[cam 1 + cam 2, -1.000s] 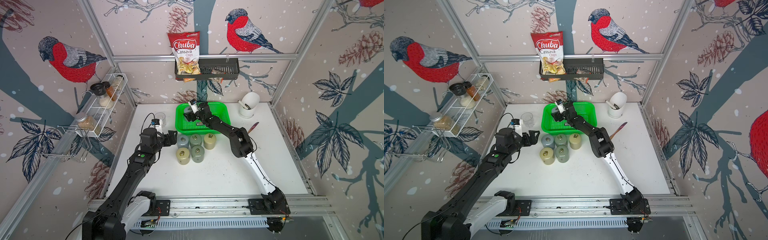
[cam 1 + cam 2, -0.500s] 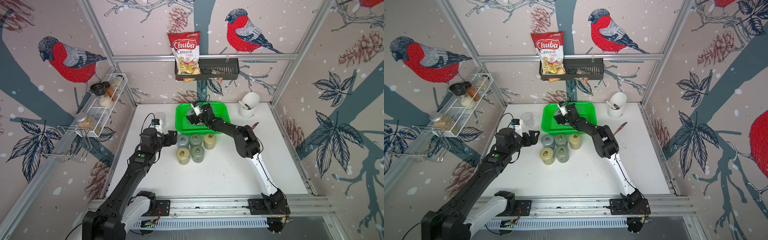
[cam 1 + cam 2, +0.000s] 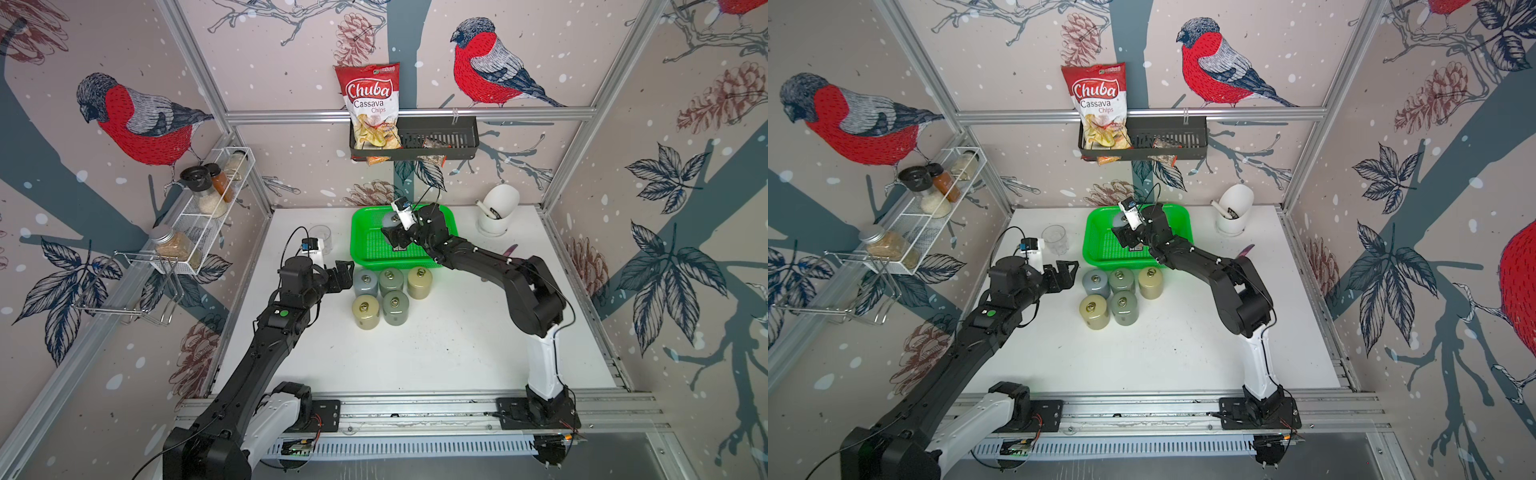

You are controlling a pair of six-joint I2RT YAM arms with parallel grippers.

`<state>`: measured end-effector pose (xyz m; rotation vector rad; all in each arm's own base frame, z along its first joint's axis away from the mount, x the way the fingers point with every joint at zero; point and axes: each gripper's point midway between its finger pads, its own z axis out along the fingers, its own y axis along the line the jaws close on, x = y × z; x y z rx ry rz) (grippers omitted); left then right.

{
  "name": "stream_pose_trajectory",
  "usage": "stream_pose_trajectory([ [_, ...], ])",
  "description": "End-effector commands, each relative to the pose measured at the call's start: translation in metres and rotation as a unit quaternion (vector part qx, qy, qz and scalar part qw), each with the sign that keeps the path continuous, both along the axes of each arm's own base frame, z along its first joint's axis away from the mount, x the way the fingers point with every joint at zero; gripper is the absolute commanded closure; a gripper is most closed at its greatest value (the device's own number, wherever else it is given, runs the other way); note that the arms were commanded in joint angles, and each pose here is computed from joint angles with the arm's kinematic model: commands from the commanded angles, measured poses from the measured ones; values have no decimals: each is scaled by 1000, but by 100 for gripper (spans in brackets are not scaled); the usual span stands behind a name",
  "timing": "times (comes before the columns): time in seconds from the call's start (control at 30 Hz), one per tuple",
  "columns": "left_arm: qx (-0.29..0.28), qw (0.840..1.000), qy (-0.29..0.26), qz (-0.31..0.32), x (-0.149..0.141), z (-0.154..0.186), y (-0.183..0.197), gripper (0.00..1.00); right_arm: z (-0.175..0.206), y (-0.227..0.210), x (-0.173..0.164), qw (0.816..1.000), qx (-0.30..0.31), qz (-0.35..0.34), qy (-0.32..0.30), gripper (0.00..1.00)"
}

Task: Take the tea canister out of the basket
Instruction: Pick up the tea canister from the basket, then place the tea canister at the center of the board.

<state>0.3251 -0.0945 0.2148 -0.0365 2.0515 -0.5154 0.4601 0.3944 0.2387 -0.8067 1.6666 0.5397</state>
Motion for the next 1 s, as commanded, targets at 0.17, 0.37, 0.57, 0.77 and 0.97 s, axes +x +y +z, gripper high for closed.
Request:
stream_pose_trajectory([
  [0.17,3,1000,-7,5,1,1,1,4,106,-36,-66,993,56,1,-108,59],
  [0.37,2,1000,-7,0,1,2,0,5,78,-62,-127,996,40,0,-80,59],
  [0.57,2,1000,-10,-5,1,3,-3,5,59,-86,-185,997,51,4,-57,60],
  [0.77,3,1000,-7,-7,2,1,-4,5,22,-104,-216,998,56,-6,-19,60],
  [0.97,4,1000,-6,-8,2,0,-5,4,-25,-111,-220,998,55,-24,26,61],
])
